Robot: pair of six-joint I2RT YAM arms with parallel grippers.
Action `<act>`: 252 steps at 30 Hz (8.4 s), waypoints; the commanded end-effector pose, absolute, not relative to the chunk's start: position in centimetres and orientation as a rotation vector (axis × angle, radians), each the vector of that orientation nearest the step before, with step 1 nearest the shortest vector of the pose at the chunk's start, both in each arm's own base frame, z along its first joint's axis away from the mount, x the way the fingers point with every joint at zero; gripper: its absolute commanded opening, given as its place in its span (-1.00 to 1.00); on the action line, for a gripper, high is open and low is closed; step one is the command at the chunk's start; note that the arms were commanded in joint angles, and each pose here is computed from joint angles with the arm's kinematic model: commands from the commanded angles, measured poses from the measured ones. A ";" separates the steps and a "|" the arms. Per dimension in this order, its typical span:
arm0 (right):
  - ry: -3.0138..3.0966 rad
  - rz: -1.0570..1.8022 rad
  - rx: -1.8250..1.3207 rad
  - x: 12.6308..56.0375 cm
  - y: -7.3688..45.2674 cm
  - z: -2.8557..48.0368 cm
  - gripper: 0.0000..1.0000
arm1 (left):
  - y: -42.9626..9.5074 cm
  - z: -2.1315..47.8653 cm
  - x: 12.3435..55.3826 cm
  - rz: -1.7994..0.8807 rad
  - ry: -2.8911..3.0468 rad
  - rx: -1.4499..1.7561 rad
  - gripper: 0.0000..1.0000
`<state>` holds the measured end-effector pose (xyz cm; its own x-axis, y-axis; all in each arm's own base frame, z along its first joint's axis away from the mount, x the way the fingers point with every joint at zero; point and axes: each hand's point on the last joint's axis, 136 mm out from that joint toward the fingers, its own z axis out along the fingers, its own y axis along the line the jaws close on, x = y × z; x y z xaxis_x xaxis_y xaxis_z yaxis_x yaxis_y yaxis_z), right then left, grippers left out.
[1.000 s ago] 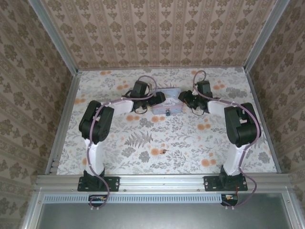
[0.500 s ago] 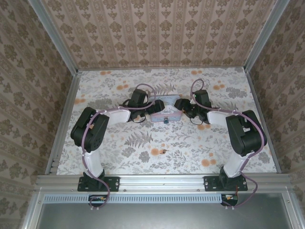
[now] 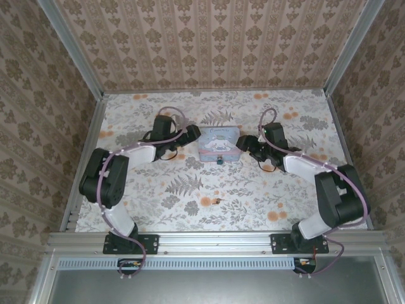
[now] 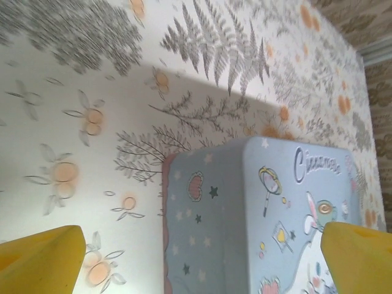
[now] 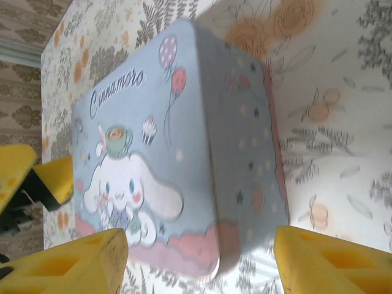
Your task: Unlock a padlock with a key
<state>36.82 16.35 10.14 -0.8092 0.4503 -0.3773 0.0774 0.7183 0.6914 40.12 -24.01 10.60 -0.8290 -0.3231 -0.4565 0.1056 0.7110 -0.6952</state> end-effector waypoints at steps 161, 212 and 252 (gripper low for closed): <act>2.503 1.063 -0.280 23.6 28.7 5.2 -1.00 | -25.1 11.4 30.7 -1.273 2.417 0.075 0.97; 2.184 1.206 -0.237 29.0 28.7 16.5 -1.00 | -33.3 14.7 28.6 -1.839 2.258 0.193 -0.12; 2.177 1.192 -0.181 30.2 27.8 16.1 -1.00 | -34.1 14.1 27.3 -1.869 2.262 0.211 -0.81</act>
<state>29.46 27.49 14.86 -0.8018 0.1548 -0.5772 -0.3860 0.6031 0.6981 27.89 -33.71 14.37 -0.9717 -0.0422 -0.2326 0.2192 0.2074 -0.9534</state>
